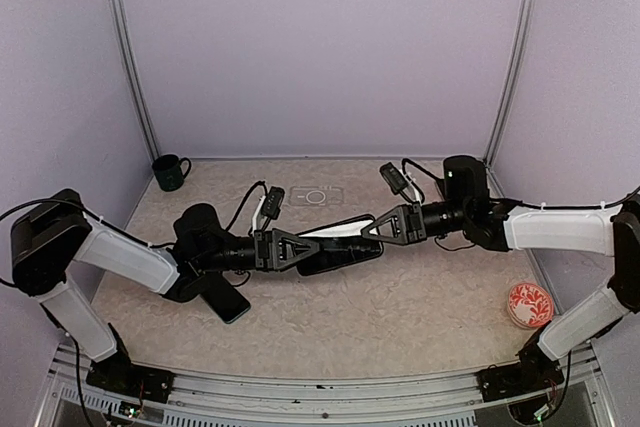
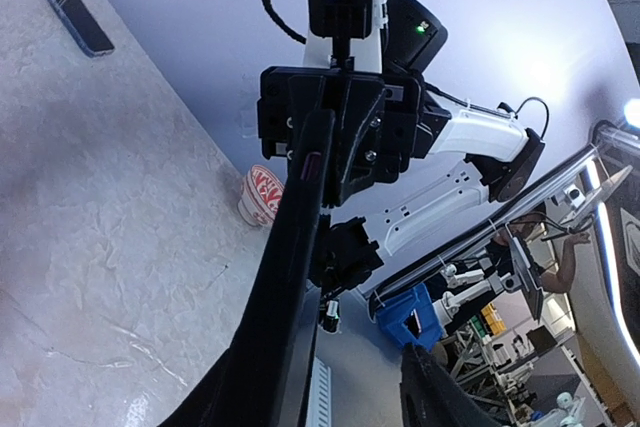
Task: Put the phone into the phone case
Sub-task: Pass from the right arm to the left
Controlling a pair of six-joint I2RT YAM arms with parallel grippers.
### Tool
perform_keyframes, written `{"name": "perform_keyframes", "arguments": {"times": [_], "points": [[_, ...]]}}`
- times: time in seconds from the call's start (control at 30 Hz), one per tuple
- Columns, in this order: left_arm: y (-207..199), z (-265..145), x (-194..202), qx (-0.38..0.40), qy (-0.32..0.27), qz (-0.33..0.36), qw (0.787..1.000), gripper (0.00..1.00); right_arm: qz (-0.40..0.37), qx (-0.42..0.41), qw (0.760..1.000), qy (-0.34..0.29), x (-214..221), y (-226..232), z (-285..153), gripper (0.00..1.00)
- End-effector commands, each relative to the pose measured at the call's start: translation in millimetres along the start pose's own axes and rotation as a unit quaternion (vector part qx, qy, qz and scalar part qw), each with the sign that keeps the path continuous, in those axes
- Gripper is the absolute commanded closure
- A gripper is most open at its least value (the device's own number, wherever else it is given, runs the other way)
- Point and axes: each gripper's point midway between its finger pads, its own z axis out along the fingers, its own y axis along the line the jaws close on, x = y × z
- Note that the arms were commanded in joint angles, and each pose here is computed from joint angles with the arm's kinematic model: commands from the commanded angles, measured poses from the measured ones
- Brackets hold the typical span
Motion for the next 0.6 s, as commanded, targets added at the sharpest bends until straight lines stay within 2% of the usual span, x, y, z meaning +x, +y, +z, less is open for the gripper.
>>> {"name": "perform_keyframes", "arguments": {"times": [0.0,0.2,0.37,0.57], "points": [[-21.5,-1.6,-0.8,0.06,0.009,0.007,0.998,0.55,-0.028,0.033,0.997,-0.058,-29.0,-6.7,-13.0,1.0],[-19.0,0.0,-3.3,0.06,0.006,0.006,0.998,0.79,-0.025,0.033,0.997,-0.057,-29.1,-7.0,-12.8,1.0],[-1.1,3.3,-0.8,0.02,0.011,-0.004,1.0,0.99,-0.025,0.026,0.998,-0.058,-28.6,-4.5,-13.1,1.0],[8.8,-0.7,-0.1,-0.021,0.01,0.006,1.0,1.0,-0.03,0.02,0.998,-0.052,-25.2,-3.4,-12.8,1.0]]}}
